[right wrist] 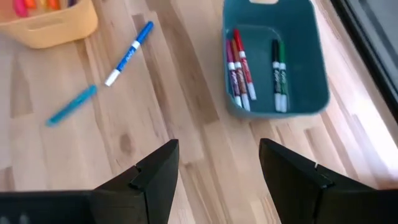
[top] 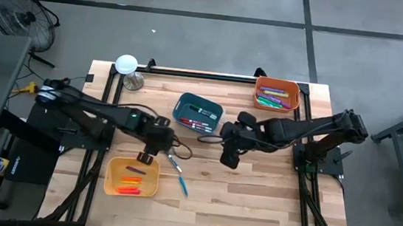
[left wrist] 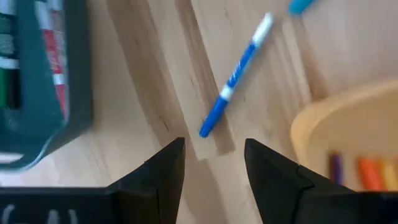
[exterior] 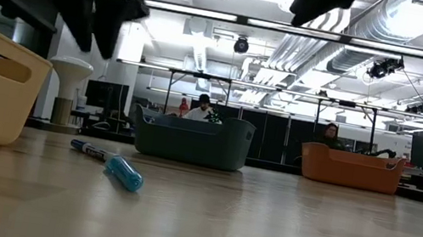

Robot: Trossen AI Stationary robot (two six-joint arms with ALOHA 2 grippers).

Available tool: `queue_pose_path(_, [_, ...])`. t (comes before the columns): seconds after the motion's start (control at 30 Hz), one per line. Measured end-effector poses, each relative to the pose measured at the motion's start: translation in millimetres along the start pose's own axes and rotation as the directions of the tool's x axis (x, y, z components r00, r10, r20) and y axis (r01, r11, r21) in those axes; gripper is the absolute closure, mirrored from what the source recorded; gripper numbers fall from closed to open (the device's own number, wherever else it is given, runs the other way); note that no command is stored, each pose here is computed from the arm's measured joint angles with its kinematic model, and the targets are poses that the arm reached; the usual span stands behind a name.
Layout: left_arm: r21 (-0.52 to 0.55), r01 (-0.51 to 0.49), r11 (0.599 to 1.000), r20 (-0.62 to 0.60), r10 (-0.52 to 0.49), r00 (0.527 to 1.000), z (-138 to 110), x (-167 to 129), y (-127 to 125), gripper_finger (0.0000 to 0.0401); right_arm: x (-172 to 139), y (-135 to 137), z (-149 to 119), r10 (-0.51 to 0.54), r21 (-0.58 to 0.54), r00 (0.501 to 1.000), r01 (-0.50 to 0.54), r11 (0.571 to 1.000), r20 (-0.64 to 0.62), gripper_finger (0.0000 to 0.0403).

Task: Pick & Place Markers
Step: Put the blue marker pen into the blue bin

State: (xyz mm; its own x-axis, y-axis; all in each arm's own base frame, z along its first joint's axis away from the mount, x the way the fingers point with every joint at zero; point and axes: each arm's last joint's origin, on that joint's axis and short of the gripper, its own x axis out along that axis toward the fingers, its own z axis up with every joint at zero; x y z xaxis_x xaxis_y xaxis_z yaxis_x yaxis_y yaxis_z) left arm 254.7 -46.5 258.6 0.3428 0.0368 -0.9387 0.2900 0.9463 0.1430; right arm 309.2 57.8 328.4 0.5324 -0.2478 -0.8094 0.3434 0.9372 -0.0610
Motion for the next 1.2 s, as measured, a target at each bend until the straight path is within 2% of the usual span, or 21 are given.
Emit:
queue_pose_path(0.2, [0.178,0.068,0.982,-0.087,-0.053,0.995,12.6,29.3,10.7,0.0239,-7.0,9.4,-15.4,-0.05,0.004,0.997,0.05,0.999,-0.061,0.0192])
queue_pose_path(0.5, [0.316,0.141,0.938,-0.128,-0.105,0.986,30.5,64.2,10.3,0.0239,-20.4,26.5,-42.3,-0.125,0.048,0.985,0.131,0.99,-0.119,0.0192])
queue_pose_path(0.6, [0.376,0.148,0.915,-0.125,-0.107,0.986,30.4,63.8,10.1,0.0239,-22.1,33.9,-54.6,-0.151,0.073,0.981,0.161,0.984,-0.123,0.0192])
queue_pose_path(0.7, [0.468,0.149,0.871,-0.116,-0.107,0.987,31.5,64.2,10.4,0.0239,-20.0,38.7,-69.3,-0.161,0.113,0.977,0.177,0.978,-0.139,0.0192])
queue_pose_path(0.83, [0.611,0.151,0.777,-0.101,-0.113,0.989,32.8,64.4,10.4,0.0239,-19.9,41.7,-90.0,-0.158,0.193,0.976,0.186,0.963,-0.152,0.0192])
queue_pose_path(0.97, [0.674,0.17,0.719,-0.102,-0.138,0.985,31.9,65.0,9.4,0.0239,-25.5,44.1,-107.6,-0.156,0.277,0.979,0.188,0.942,-0.135,0.0192])
queue_pose_path(1.07, [0.731,0.139,0.668,-0.082,-0.116,0.99,30.0,71.4,9.0,0.0239,-31.0,45.5,-116.9,-0.145,0.324,0.982,0.177,0.93,-0.118,0.0192])
queue_pose_path(1.13, [0.753,0.118,0.648,-0.064,-0.107,0.992,28.8,75.8,8.7,0.0239,-34.5,47.0,-120.5,-0.136,0.34,0.984,0.168,0.925,-0.115,0.0192])
queue_pose_path(1.2, [0.75,0.109,0.652,-0.053,-0.106,0.993,27.2,79.1,10.5,0.0239,-37.5,48.6,-122.6,-0.126,0.351,0.986,0.157,0.923,-0.107,0.0192])
